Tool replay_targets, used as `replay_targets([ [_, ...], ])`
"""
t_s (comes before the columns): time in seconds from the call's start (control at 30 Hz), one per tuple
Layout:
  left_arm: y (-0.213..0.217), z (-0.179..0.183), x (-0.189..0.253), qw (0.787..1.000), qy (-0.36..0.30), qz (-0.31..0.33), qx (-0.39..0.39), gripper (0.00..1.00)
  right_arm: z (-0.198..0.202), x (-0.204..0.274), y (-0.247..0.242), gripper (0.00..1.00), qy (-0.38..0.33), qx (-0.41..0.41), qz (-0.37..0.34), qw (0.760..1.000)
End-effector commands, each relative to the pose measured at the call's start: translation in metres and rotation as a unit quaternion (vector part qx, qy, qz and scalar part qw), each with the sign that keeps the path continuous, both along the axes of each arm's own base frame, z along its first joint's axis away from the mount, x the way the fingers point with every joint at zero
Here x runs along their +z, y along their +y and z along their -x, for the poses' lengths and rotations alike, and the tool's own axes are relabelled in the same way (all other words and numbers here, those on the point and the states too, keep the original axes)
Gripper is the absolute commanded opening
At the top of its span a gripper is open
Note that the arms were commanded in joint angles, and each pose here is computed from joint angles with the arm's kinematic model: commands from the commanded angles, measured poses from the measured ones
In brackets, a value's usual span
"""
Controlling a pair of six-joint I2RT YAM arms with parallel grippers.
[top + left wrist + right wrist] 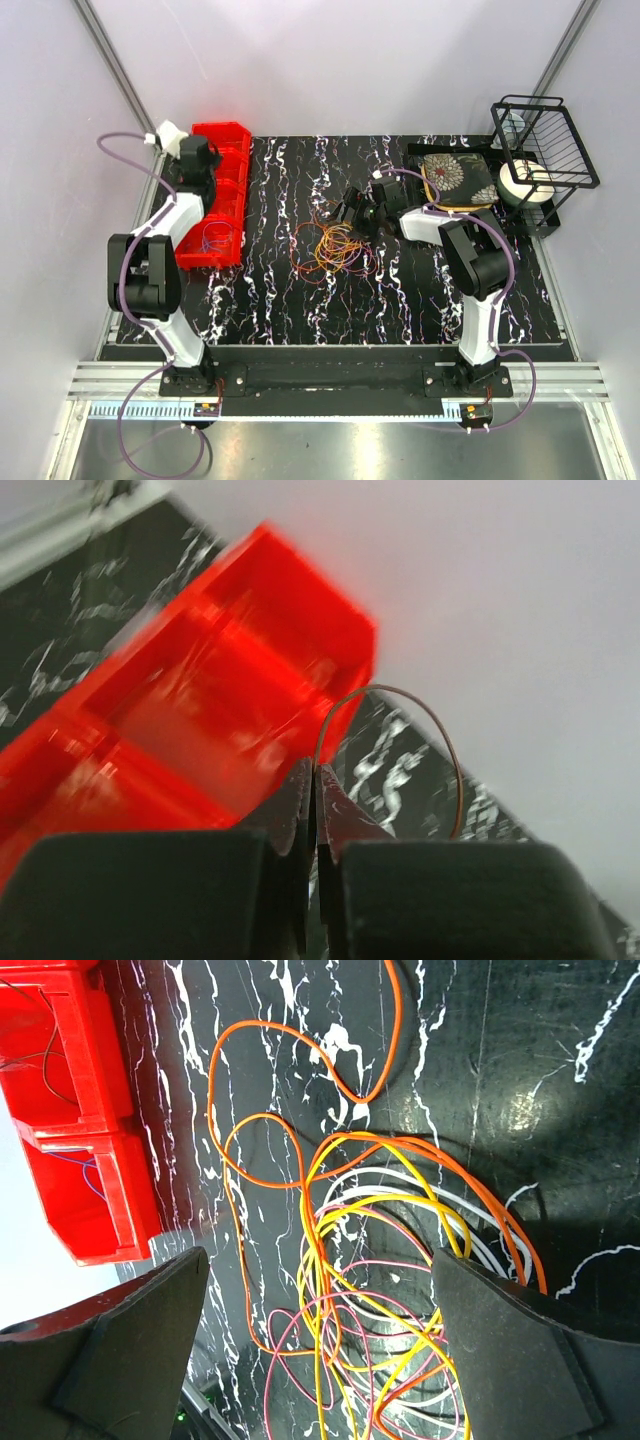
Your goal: Untangle the cables
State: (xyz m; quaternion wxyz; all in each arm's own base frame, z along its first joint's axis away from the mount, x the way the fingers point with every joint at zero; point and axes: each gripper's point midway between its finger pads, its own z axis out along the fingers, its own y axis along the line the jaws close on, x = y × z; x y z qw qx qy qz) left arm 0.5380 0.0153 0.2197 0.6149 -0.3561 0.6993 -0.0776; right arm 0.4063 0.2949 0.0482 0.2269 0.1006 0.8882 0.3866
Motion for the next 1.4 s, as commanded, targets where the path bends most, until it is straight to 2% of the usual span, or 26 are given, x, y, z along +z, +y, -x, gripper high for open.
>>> replay_targets([
  [0.0,0.007,0.011,0.043,0.996,-0.087,0.02,0.019,0.0,-0.002,-0.006,0.002,1.0,0.009,0.003,-0.003,1.0],
  [0.13,0.021,0.025,0.053,0.993,-0.111,0.019,0.026,0.0,-0.002,-0.007,0.003,1.0,0.011,0.004,-0.005,1.0],
  [0.23,0.028,0.033,0.056,0.994,-0.099,0.012,0.038,0.0,-0.001,-0.009,0.004,1.0,0.014,0.005,-0.007,1.0],
  [0.6,0.071,0.061,0.017,0.993,-0.059,0.01,0.099,0.0,0.0,-0.009,0.006,1.0,0.018,0.01,-0.012,1.0],
  [0.93,0.096,0.092,0.017,0.987,-0.058,0.011,0.152,0.0,0.0,-0.008,0.007,1.0,0.018,0.011,-0.016,1.0],
  [1.2,0.097,0.105,0.024,0.986,-0.076,0.005,0.148,0.0,0.0,-0.008,0.008,1.0,0.02,0.014,-0.019,1.0],
  [1.37,0.087,0.086,-0.008,0.993,-0.026,0.018,0.116,0.0,0.001,-0.009,0.01,0.99,0.022,0.016,-0.023,0.999],
])
